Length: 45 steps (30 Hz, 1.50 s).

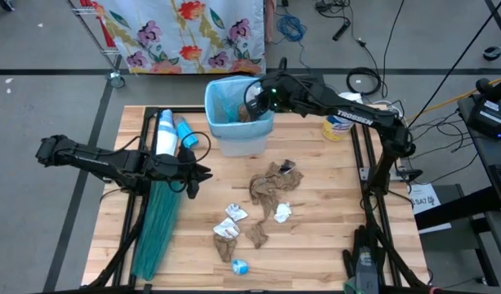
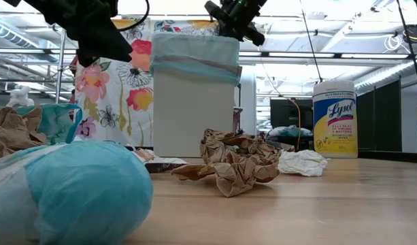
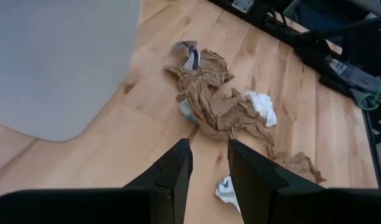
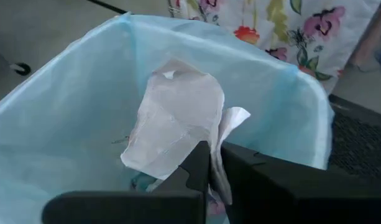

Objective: Place trash/remove bag and relplace
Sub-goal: Put the white paper into the white trash bin

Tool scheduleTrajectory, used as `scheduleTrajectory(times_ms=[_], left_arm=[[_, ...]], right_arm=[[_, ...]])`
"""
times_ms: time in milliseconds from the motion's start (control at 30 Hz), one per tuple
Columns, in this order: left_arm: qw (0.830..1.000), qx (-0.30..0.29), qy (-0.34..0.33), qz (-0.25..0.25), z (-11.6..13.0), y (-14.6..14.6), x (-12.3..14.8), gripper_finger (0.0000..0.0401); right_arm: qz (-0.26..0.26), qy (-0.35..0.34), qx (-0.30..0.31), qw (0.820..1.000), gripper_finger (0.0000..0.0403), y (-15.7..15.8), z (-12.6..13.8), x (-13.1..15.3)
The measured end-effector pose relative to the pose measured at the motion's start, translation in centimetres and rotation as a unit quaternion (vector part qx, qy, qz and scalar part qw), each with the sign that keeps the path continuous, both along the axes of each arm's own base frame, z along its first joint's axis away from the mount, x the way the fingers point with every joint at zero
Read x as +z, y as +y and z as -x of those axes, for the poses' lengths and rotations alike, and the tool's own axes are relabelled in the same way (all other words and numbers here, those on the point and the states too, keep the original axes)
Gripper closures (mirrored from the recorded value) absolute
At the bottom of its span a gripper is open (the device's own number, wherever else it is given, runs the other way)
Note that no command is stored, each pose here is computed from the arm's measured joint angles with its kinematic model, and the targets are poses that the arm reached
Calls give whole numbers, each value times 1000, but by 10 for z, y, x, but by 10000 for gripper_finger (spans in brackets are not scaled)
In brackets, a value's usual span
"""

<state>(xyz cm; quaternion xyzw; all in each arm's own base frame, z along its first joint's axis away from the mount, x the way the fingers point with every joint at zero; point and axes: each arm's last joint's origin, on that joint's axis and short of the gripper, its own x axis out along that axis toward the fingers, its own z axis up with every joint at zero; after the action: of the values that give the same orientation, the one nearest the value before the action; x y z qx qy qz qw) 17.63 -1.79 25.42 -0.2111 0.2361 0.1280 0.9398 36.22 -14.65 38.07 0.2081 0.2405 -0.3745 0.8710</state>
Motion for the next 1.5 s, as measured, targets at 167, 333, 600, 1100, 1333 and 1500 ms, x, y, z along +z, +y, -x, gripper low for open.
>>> scheduleTrajectory(times_ms=[167, 333, 600, 1100, 1333, 1500], left_arm=[[1000, 3, 0, 7, 0, 0, 0, 293], [1000, 3, 1, 7, 0, 0, 0, 293], [1000, 2, 0, 16, 0, 0, 0, 292], [999, -39, 8, -14, 0, -2, -1, 293], [999, -46, -4, -24, -1, -2, 2, 293], [998, -54, -14, -18, -2, -2, 3, 293]], right_arm=[[14, 6, 12, 1000, 344, 0, -1, 1], [15, 7, 13, 1000, 307, 0, -1, 1], [-4, -10, 58, 998, 274, 11, 5, 11], [-137, -1, 44, 990, 273, 104, 44, 34], [-162, 61, -30, 984, 273, 145, 49, 15], [-158, 65, -33, 985, 273, 161, 43, 8]])
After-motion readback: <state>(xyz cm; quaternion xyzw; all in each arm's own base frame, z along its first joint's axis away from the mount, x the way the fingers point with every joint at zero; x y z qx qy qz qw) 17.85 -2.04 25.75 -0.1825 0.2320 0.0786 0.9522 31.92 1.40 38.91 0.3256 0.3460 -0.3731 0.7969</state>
